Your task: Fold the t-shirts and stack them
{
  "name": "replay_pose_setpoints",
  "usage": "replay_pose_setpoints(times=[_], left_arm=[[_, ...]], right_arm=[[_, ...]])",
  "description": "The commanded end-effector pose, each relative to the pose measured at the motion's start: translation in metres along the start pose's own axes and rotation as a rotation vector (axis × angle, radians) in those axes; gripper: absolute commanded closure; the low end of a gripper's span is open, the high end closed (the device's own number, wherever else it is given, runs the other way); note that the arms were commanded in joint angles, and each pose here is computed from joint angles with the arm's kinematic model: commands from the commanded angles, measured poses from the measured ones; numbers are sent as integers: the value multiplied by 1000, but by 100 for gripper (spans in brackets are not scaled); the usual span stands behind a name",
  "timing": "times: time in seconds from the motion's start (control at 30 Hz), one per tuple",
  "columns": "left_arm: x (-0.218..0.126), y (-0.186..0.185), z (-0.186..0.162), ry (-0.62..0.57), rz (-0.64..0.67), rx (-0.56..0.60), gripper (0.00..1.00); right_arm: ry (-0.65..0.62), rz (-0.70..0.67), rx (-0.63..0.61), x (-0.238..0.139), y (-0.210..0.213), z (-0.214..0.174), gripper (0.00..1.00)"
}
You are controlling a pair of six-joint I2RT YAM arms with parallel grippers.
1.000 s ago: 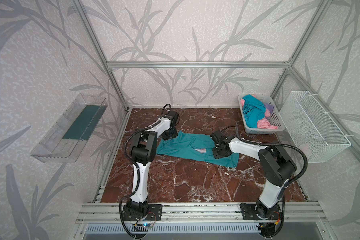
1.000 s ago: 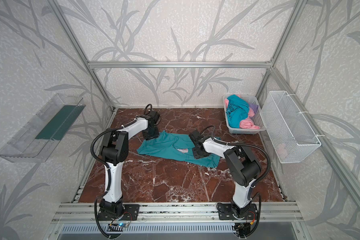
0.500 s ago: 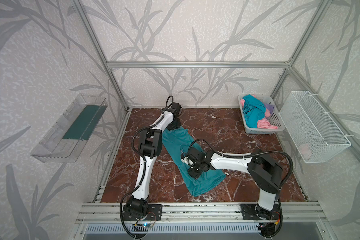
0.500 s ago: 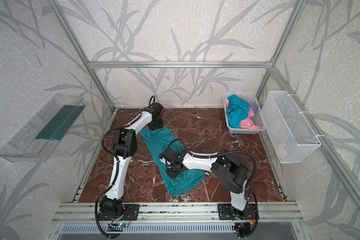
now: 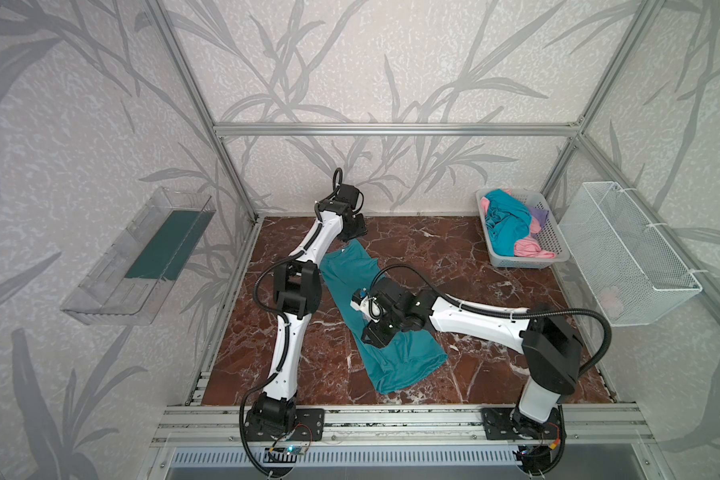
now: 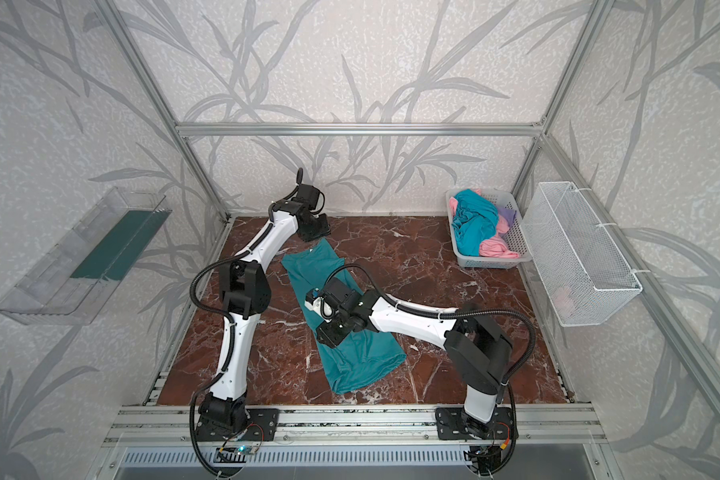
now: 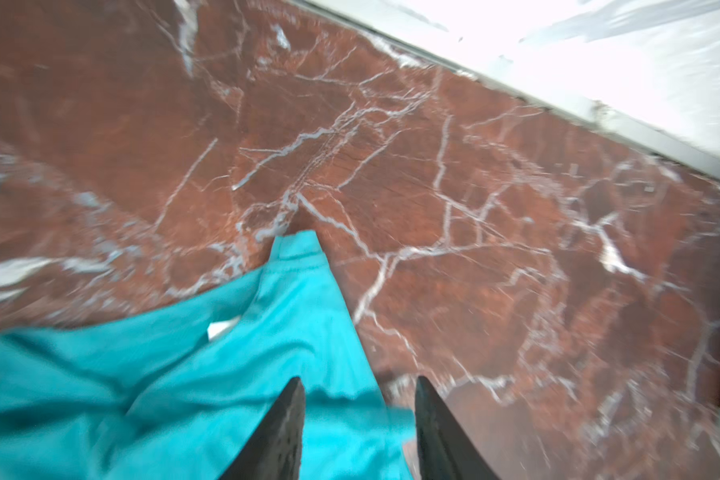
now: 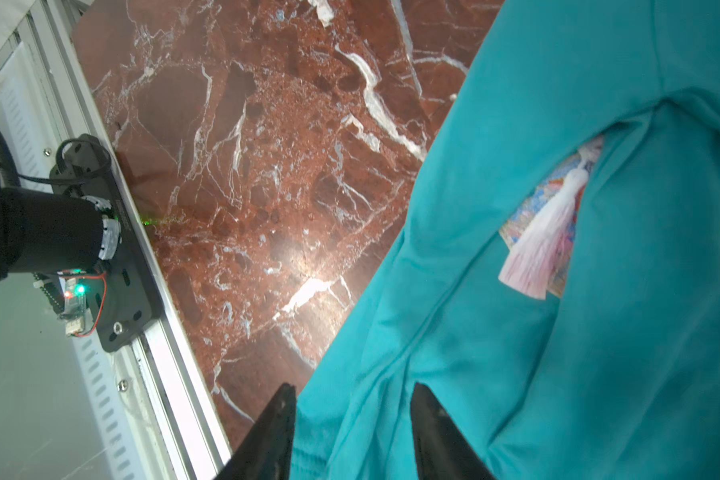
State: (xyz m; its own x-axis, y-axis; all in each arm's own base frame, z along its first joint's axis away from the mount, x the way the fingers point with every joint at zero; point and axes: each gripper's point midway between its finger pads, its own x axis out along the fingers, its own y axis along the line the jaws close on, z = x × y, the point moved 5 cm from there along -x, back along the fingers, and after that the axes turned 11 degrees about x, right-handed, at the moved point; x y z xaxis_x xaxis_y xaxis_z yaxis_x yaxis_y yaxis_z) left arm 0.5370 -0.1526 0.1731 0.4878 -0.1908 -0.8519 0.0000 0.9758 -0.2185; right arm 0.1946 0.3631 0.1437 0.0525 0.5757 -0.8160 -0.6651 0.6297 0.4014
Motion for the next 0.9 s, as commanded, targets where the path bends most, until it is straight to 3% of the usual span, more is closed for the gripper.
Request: replay_pose_setpoints(times=[0.0, 0.2, 0.47, 0.77, 0.8, 0.87], left_arm=[[-58, 3, -1, -55, 23, 19, 54], [-74, 30, -60, -5, 95, -21, 52], [-39, 60, -151, 122, 119, -132, 52], [-8, 68, -181, 177, 120, -181, 52], [-5, 68, -182, 183, 123, -178, 52], [2, 70, -184, 192, 133, -177, 52]], right_arm=[[95, -52, 65, 0, -13, -33, 51], [189, -66, 87, 10, -19, -59, 44], [268, 1, 81, 32, -6, -72, 44], [308, -21, 88, 43, -7, -76, 37], [302, -29, 88, 42, -7, -75, 37], [296, -41, 88, 43, -8, -73, 48]])
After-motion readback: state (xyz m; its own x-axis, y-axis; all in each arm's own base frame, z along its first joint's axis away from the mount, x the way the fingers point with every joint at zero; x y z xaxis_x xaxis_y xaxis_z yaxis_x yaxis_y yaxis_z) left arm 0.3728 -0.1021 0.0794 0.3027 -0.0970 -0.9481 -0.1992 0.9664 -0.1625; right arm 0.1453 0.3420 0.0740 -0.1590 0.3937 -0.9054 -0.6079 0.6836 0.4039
